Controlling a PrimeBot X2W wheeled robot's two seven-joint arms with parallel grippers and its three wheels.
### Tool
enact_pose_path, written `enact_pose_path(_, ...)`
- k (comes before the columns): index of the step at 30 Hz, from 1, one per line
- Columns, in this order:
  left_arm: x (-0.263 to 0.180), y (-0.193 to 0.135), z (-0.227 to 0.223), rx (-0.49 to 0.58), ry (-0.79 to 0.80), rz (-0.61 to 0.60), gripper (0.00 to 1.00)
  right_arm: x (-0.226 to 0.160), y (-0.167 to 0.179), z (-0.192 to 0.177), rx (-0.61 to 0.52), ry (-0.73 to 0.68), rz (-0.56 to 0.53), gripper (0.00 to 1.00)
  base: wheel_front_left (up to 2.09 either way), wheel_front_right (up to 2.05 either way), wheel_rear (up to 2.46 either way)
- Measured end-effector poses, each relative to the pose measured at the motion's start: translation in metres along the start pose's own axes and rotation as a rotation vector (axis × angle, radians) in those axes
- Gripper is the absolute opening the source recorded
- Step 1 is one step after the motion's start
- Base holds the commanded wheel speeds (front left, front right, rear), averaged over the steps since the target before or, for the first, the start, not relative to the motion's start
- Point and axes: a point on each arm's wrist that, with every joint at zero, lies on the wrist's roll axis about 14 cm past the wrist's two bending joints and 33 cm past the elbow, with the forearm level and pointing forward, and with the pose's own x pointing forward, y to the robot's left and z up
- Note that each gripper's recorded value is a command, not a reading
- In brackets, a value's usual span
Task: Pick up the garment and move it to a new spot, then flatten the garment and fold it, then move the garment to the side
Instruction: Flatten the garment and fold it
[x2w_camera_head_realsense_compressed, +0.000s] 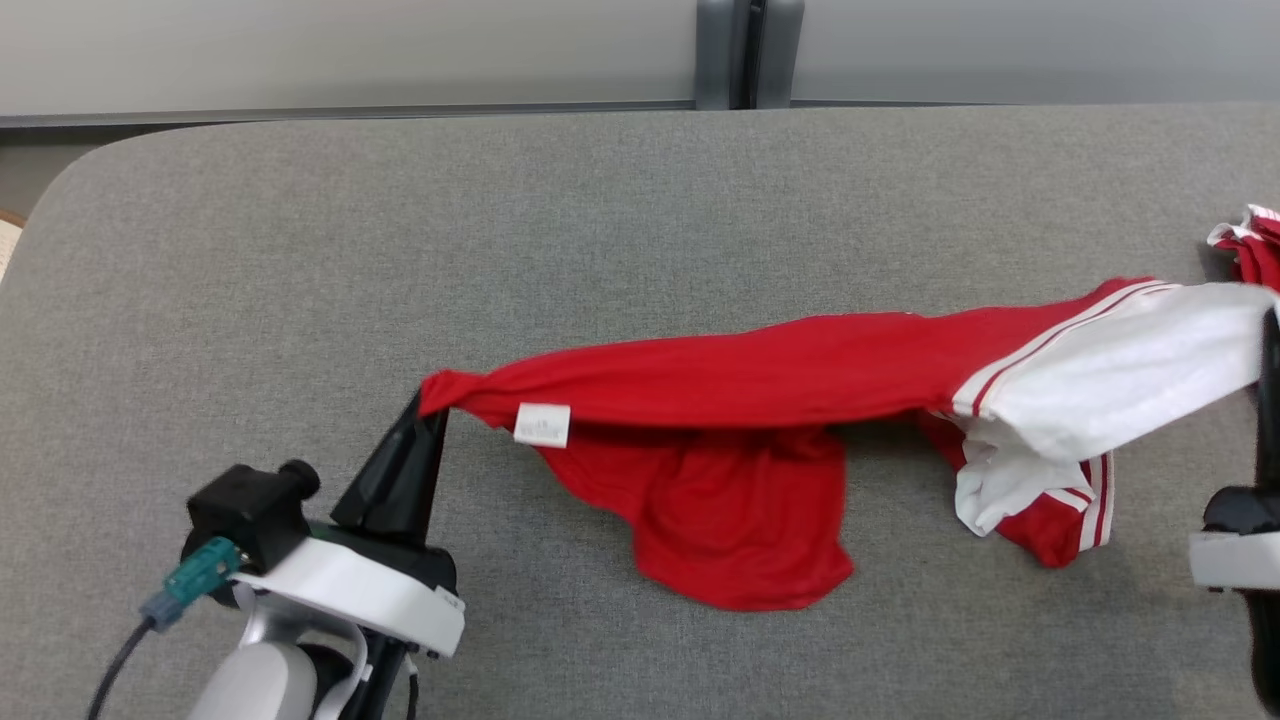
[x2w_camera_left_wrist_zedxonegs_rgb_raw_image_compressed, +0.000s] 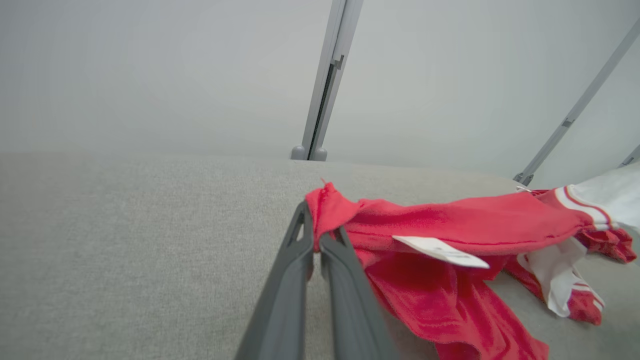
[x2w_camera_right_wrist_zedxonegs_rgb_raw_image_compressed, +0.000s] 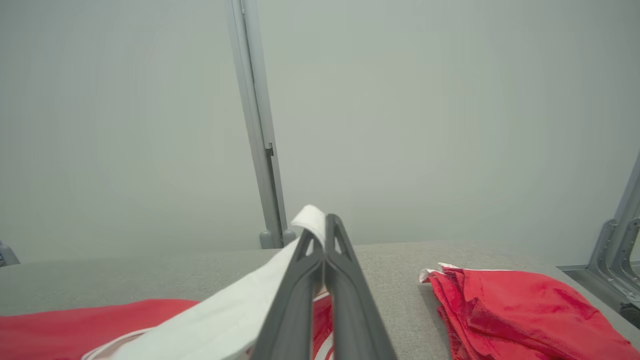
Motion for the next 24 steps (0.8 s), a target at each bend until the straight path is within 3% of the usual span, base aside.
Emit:
enact_pose_path(7,0.006,-0.022,0.1,0.078,-0.265,-0.077,0.0,0.015,0.024,0.11,-0.113,-0.303,0.098,0.0,0.0,0.0,0.0)
enact_pose_path(15,-0.013,-0.051,0.205,0.188,-0.561,-0.136,0.0,0.003,0.045,0.217,-0.226,-0.574,0.159,0.0,0.0,0.0,0.0)
enact_pose_path(19,-0.021,-0.058,0.24,0.225,-0.652,-0.144,0.0,0.001,0.047,0.245,-0.237,-0.64,0.167,0.0,0.0,0.0,0.0)
enact_pose_path(24,-0.015,-0.058,0.256,0.232,-0.671,-0.143,0.0,0.01,0.051,0.254,-0.21,-0.656,0.182,0.0,0.0,0.0,0.0)
